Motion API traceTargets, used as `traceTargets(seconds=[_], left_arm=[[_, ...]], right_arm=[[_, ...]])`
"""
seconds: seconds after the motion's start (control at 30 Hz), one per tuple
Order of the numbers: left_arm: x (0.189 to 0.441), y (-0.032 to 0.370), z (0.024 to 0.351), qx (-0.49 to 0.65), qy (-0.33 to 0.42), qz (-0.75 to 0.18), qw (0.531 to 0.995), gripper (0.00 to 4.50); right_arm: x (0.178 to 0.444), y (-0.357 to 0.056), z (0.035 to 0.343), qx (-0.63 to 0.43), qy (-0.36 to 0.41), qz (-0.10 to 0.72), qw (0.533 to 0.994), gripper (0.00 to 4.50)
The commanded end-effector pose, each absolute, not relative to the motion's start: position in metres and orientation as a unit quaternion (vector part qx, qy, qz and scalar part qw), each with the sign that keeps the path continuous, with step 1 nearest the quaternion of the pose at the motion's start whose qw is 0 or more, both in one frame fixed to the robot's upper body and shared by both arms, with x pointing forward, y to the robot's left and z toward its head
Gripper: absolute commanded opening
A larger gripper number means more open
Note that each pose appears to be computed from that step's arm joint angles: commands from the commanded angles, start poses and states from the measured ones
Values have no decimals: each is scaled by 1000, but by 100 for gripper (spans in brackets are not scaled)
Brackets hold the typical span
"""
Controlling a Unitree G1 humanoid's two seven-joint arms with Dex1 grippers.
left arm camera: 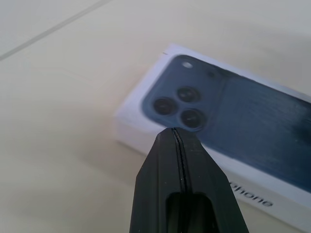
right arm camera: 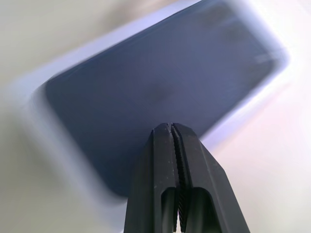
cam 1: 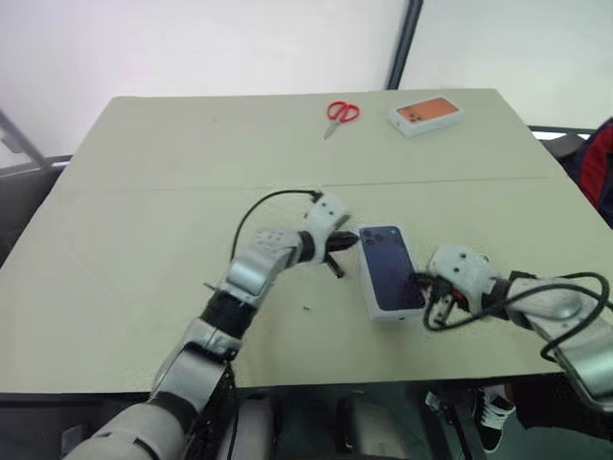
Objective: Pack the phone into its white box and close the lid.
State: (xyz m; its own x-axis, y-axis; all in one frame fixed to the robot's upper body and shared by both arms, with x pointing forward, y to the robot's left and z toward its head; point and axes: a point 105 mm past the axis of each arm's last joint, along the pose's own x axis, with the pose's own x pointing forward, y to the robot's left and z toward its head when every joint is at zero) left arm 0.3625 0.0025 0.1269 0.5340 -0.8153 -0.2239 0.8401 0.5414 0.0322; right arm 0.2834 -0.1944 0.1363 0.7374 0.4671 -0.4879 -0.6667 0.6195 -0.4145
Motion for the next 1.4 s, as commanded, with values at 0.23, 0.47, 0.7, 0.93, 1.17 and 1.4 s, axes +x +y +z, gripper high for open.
traceTargets(seconds=[0.23, 0.47, 0.7, 0.93, 1.17, 1.4], left_arm=[[350, 146, 166, 73, -13, -328, 942, 0], [325, 220, 155, 85, 15, -236, 968, 0], [319, 237, 155, 88, 18, -196, 976, 0], [320, 237, 155, 88, 16, -191, 977, 0], [328, 231, 156, 80, 8, -188, 979, 0], [335, 238, 163, 68, -5, -176, 982, 0]], right_arm=[[335, -223, 190, -221, 48, 207, 952, 9], [352, -206, 186, -207, 37, 248, 946, 9], [358, -187, 186, -202, 27, 281, 938, 9], [355, -179, 180, -212, 24, 297, 931, 9], [359, -183, 183, -217, 19, 287, 933, 9], [360, -178, 183, -212, 17, 290, 933, 9]])
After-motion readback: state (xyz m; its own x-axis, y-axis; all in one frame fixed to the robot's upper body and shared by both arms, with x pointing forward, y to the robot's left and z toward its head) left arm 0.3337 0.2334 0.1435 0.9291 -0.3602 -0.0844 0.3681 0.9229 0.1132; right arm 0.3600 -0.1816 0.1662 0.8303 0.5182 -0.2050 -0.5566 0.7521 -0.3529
